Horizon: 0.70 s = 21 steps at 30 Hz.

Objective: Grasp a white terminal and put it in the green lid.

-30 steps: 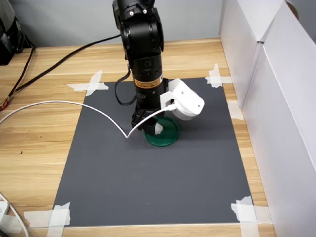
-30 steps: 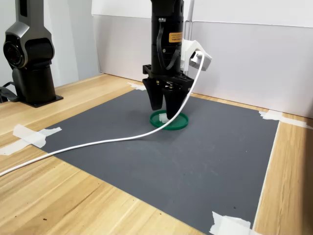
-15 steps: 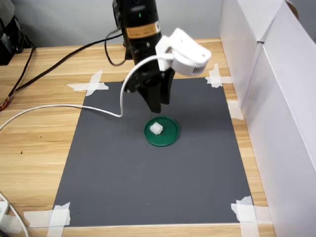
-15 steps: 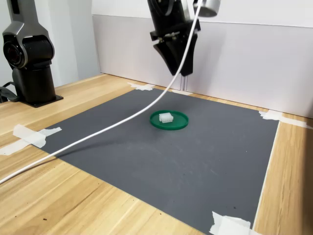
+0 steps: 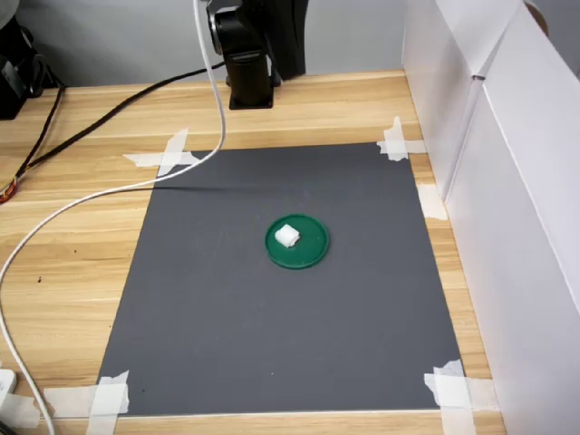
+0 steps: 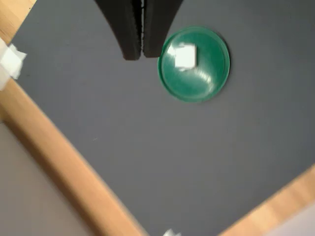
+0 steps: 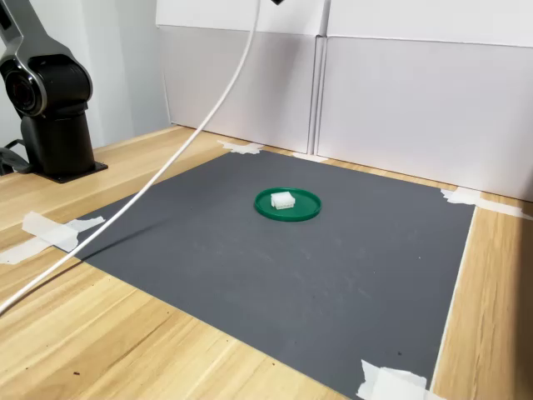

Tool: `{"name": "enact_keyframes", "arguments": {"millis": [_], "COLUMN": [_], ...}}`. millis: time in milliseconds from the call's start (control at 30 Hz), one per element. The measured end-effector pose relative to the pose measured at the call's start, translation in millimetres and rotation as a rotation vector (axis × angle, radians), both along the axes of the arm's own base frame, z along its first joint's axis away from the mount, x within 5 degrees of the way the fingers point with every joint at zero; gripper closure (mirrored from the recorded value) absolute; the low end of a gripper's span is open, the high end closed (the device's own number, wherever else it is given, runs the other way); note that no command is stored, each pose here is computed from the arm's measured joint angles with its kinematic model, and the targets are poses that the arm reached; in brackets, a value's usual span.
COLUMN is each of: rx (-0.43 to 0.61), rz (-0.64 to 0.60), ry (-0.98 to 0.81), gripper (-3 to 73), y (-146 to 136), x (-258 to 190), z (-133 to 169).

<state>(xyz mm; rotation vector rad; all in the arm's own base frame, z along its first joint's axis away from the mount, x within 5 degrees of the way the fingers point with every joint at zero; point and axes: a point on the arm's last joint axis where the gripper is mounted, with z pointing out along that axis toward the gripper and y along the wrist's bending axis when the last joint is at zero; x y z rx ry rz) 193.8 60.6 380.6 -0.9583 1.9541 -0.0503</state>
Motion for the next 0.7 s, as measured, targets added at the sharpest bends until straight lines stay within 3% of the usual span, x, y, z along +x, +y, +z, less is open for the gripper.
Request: {"name": "enact_keyframes", "arguments": {"millis": [367, 700], "rx": [0.499, 0.534], "rz": [-0.428, -0.691], "ry": [-0.2, -0.215], "gripper": [70.9, 70.9], "y": [-42.2, -65.2], "x": [-72.6, -110.8], "z": [-21.6, -88.5]}}
